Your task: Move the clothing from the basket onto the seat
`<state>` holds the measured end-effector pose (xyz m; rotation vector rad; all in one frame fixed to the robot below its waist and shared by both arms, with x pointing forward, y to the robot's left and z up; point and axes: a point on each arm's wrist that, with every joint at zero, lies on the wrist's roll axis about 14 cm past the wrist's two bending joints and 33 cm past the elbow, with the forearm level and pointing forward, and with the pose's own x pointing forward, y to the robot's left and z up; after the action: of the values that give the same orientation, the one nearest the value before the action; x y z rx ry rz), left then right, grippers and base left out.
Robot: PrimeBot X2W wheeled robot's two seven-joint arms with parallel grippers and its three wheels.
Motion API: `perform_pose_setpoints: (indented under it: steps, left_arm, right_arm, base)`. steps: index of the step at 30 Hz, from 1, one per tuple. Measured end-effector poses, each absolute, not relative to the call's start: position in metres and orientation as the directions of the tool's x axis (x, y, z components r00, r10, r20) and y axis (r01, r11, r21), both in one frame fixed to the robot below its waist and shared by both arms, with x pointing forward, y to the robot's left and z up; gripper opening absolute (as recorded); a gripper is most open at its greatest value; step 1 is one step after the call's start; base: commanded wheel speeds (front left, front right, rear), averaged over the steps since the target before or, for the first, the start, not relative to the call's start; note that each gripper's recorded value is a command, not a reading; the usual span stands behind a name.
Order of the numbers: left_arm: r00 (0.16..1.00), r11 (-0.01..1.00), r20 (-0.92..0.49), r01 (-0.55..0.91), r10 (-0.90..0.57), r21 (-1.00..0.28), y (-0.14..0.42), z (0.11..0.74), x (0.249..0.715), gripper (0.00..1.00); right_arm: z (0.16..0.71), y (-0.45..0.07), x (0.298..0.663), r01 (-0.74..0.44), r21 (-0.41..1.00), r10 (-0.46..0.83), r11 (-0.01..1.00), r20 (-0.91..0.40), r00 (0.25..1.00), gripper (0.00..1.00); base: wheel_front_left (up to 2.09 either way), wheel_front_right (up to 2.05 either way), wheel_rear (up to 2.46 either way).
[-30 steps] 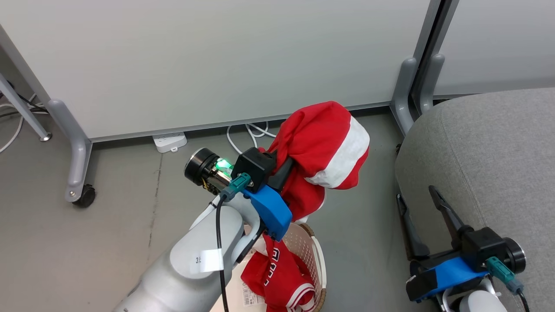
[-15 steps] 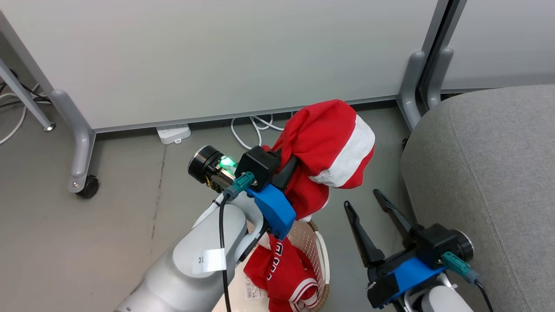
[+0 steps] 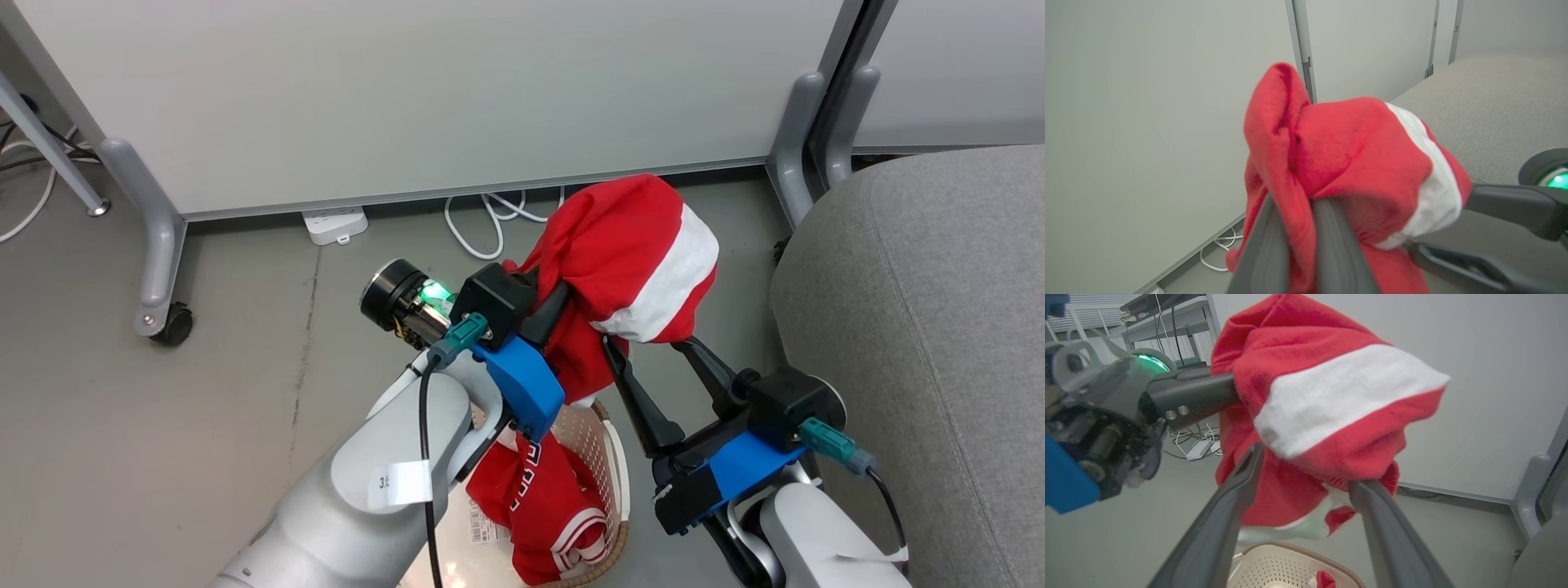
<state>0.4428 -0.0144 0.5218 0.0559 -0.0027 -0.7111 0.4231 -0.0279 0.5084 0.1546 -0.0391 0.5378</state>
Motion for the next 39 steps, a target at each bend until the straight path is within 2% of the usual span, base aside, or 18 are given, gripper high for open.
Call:
perform_pose_setpoints:
  steps: [10, 21, 28, 29, 30, 31, 39]
  left_arm:
    - [0.766, 0.764, -0.024, 0.643, -0.643, 0.043, -0.011, 0.518, 0.447, 0.0]
    - [0.762, 0.761, -0.035, 0.648, -0.647, 0.039, -0.012, 0.512, 0.449, 0.0]
    - [0.757, 0.756, -0.033, 0.654, -0.653, 0.04, -0.014, 0.512, 0.451, 0.0]
    - [0.756, 0.755, -0.033, 0.654, -0.653, 0.039, -0.014, 0.511, 0.451, 0.0]
    - [0.756, 0.755, -0.033, 0.655, -0.654, 0.039, -0.014, 0.511, 0.45, 0.0]
    - [0.755, 0.754, -0.033, 0.656, -0.655, 0.039, -0.014, 0.511, 0.45, 0.0]
    - [0.753, 0.752, -0.034, 0.658, -0.657, 0.04, -0.014, 0.511, 0.449, 0.0]
  right_arm:
    - [0.525, -0.023, 0.43, -0.531, 0.157, 0.515, 0.833, 0.131, 0.847, 1.0]
    - [0.539, -0.03, 0.447, -0.5, 0.193, 0.473, 0.844, 0.174, 0.864, 1.0]
    - [0.533, -0.031, 0.46, -0.477, 0.21, 0.454, 0.853, 0.15, 0.878, 1.0]
    - [0.529, -0.032, 0.462, -0.469, 0.216, 0.449, 0.856, 0.138, 0.883, 0.79]
    - [0.525, -0.034, 0.463, -0.462, 0.22, 0.445, 0.859, 0.126, 0.887, 0.45]
    - [0.522, -0.034, 0.464, -0.457, 0.224, 0.443, 0.861, 0.114, 0.889, 0.0]
    - [0.52, -0.03, 0.468, -0.459, 0.242, 0.447, 0.855, 0.104, 0.888, 0.0]
  base:
    - [0.0, 0.0, 0.0]
    - [0.0, 0.0, 0.0]
    - [0.0, 0.0, 0.0]
    - [0.0, 0.0, 0.0]
    - [0.0, 0.0, 0.0]
    - [0.0, 0.0, 0.0]
    - [0.0, 0.0, 0.0]
